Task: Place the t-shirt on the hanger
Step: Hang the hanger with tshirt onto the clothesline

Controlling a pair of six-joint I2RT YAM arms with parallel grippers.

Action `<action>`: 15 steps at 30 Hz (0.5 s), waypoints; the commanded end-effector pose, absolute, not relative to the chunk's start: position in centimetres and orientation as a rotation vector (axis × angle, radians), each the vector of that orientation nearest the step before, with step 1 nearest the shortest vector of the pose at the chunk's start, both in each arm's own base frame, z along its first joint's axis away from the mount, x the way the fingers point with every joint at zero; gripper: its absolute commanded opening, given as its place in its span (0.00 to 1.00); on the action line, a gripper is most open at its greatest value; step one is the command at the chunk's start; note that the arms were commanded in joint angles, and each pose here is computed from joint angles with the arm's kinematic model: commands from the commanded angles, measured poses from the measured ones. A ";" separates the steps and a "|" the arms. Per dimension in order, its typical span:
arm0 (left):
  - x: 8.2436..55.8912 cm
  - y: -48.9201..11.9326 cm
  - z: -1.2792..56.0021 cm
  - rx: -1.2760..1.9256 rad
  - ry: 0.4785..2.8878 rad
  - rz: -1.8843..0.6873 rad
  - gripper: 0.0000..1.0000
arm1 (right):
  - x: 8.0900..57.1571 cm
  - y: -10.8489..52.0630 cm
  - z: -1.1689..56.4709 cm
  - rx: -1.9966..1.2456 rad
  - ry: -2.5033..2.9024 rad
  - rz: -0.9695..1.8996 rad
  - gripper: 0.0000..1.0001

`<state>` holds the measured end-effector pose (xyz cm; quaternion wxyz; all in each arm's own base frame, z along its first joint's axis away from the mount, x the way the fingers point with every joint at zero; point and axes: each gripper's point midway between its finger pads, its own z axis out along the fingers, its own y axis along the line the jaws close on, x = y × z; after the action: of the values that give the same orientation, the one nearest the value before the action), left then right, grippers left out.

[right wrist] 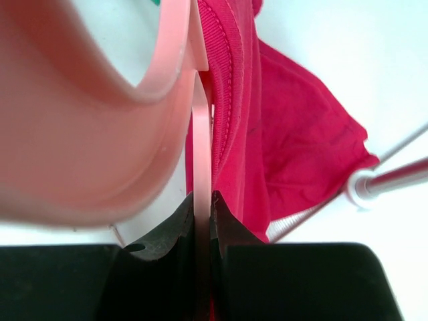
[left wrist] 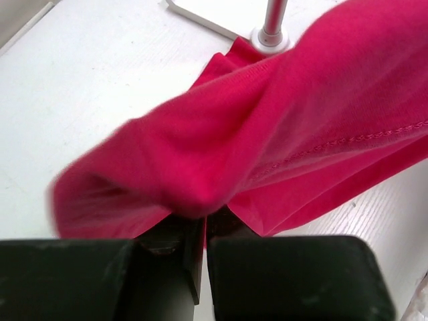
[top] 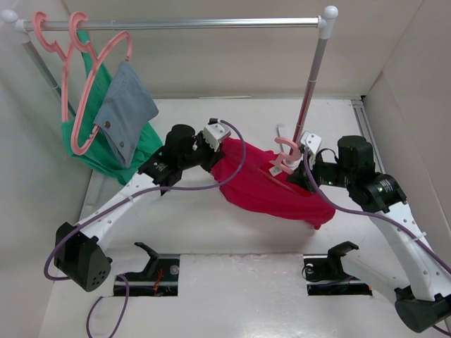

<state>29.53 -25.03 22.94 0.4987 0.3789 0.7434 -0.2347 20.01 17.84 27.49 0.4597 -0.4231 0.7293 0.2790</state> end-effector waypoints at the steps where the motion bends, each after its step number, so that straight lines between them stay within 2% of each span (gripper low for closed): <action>1: 30.2 -24.5 29.2 0.900 1.652 -0.543 0.00 | 20.5 16.9 27.1 -1.004 1.840 0.640 0.00; 9: 30.6 -22.6 35.2 0.877 1.509 -0.395 0.00 | 21.8 15.7 23.6 -0.969 1.994 0.644 0.00; 15: 34.8 -20.8 33.4 0.832 1.580 -0.246 0.00 | 20.7 16.3 26.1 -1.015 1.895 0.686 0.00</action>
<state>32.12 -22.42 32.21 0.6002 0.3831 0.6845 -0.1567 21.42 15.97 23.07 0.3925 -0.3862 0.7918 0.2644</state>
